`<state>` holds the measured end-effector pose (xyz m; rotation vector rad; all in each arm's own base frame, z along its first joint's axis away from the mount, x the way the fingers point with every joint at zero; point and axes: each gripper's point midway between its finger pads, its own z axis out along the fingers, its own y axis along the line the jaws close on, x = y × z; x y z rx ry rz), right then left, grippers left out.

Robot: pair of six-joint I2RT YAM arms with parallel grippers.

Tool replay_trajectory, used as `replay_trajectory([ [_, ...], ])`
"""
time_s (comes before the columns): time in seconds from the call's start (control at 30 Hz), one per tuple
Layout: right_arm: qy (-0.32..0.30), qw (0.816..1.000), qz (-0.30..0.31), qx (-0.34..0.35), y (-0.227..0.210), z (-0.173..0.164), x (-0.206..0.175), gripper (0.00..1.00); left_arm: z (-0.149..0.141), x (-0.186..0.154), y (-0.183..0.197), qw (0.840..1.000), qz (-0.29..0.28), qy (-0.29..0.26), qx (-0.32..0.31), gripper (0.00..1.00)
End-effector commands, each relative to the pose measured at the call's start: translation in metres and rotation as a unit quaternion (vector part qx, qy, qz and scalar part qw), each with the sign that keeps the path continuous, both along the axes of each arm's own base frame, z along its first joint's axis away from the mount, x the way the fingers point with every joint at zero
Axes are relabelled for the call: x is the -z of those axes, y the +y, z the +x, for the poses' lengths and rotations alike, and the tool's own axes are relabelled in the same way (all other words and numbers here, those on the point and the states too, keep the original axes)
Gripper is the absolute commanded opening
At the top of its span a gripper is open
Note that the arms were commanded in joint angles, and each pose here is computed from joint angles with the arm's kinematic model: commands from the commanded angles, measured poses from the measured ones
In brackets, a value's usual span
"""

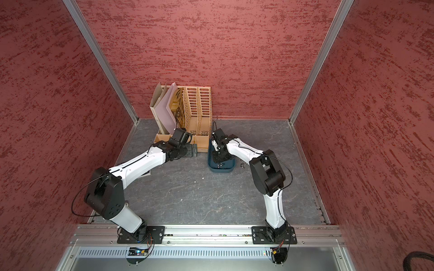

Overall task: Take out the wing nut from the storage box
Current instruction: Pick up the wing nut from the storage box.

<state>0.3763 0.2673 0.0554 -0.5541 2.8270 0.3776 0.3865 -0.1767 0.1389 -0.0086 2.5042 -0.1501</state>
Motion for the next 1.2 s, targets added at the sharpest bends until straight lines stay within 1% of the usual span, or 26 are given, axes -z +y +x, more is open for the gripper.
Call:
replay_trajectory([
  [0.0, 0.008, 1.000, -0.004, -0.014, 0.005, -0.003, 0.000, 0.45, 0.002, -0.005, 0.004, 1.000, -0.003, -0.012, -0.007, 1.00],
  [0.17, 0.025, 0.999, -0.017, -0.020, 0.006, -0.006, 0.014, 0.46, 0.003, -0.005, 0.003, 1.000, -0.004, -0.011, -0.005, 1.00],
  [0.33, 0.033, 0.998, -0.046, -0.026, 0.007, -0.006, 0.029, 0.45, 0.004, -0.007, 0.004, 1.000, -0.003, -0.012, -0.006, 1.00],
  [0.5, 0.025, 0.995, -0.094, -0.014, -0.004, 0.002, 0.040, 0.36, 0.004, -0.007, 0.006, 1.000, -0.002, -0.013, -0.007, 1.00],
  [0.57, 0.014, 0.994, -0.108, -0.008, -0.008, 0.007, 0.040, 0.28, 0.005, -0.008, 0.007, 1.000, -0.002, -0.014, -0.008, 1.00],
  [0.63, 0.004, 0.994, -0.112, -0.003, -0.010, 0.012, 0.039, 0.19, 0.006, -0.009, 0.007, 1.000, -0.001, -0.015, -0.009, 1.00],
  [0.7, -0.004, 0.994, -0.108, 0.001, -0.009, 0.018, 0.036, 0.14, 0.006, -0.008, 0.008, 1.000, -0.002, -0.014, -0.009, 1.00],
  [1.0, -0.044, 0.995, -0.082, 0.027, -0.011, 0.052, 0.010, 0.07, 0.007, -0.005, 0.012, 1.000, -0.002, -0.010, -0.014, 1.00],
  [1.17, -0.055, 0.995, -0.078, 0.027, -0.012, 0.060, -0.003, 0.05, 0.010, -0.003, 0.009, 1.000, -0.005, -0.008, -0.010, 1.00],
])
